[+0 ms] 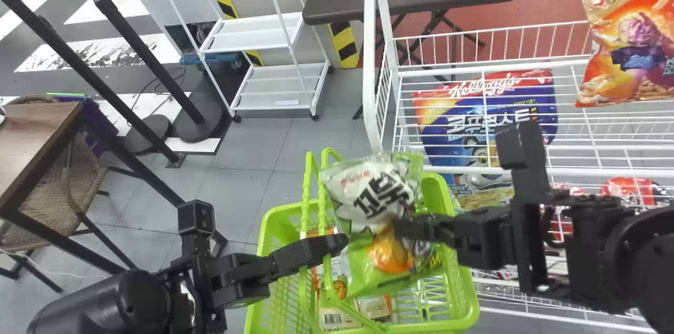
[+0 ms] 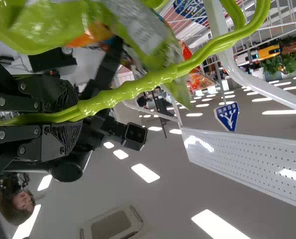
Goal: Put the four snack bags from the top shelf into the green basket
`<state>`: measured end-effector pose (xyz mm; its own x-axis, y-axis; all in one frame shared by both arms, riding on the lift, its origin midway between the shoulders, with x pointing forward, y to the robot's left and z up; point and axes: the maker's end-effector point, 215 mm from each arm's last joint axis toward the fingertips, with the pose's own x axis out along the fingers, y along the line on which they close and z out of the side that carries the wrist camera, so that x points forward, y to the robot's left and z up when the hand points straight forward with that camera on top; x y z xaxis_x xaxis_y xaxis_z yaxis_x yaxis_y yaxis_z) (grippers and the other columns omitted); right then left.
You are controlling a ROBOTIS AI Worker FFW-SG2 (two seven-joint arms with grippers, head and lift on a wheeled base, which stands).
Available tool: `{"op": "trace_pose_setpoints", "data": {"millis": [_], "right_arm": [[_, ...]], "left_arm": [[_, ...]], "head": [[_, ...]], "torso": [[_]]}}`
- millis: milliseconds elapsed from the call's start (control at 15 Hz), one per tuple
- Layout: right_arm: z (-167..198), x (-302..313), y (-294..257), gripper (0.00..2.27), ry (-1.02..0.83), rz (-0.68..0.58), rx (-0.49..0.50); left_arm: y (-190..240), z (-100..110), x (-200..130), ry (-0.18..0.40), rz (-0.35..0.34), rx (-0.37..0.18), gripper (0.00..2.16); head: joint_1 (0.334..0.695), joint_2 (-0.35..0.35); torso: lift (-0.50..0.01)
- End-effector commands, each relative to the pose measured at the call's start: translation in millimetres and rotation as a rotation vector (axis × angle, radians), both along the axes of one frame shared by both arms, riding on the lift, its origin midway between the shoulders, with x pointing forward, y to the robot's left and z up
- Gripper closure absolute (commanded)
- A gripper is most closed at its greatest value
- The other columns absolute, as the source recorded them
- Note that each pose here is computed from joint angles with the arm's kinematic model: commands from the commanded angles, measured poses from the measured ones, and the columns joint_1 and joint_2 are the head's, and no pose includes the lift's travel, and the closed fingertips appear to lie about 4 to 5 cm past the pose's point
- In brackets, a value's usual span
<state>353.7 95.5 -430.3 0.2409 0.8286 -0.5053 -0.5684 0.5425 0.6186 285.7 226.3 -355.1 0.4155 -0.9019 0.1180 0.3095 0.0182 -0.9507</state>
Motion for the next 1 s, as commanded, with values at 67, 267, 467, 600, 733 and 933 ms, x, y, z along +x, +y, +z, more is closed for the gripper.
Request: {"op": "trace_pose_setpoints", "data": {"millis": [67, 267, 467, 600, 733, 933], "right_arm": [[-31.3, -24.7, -12.0, 0.83, 0.101, 0.06, -0.105], [-23.9, -13.1, -20.8, 0.0, 0.088, 0.028, -0.087], [7.6, 22.1, -52.0, 0.07, 0.042, -0.07, -0.025], [29.7, 61.0, -94.0, 0.06, -0.016, -0.19, 0.021], [60.5, 130.0, -155.9, 0.07, -0.209, -0.392, 0.039], [66.2, 206.0, -245.2, 0.06, -0.388, -0.595, -0.08]], "left_arm": [[-0.9, 2.4, -0.2, -0.005, -0.004, -0.01, 2.15], [-0.7, 2.0, -0.6, -0.004, -0.002, -0.011, 2.15], [0.8, 1.3, -1.5, -0.002, 0.0, -0.009, 2.15], [1.4, 1.3, -1.4, -0.002, 0.002, -0.008, 2.15], [1.0, 1.3, -1.0, -0.002, 0.001, -0.009, 2.15], [-1.6, 1.9, 0.2, -0.004, -0.004, -0.013, 2.15]], "head": [[0.695, 0.35], [0.695, 0.35], [0.695, 0.35], [0.695, 0.35], [0.695, 0.35], [0.695, 0.243]], "torso": [[0.0], [0.0], [0.0], [0.0], [0.0], [0.0]]}}
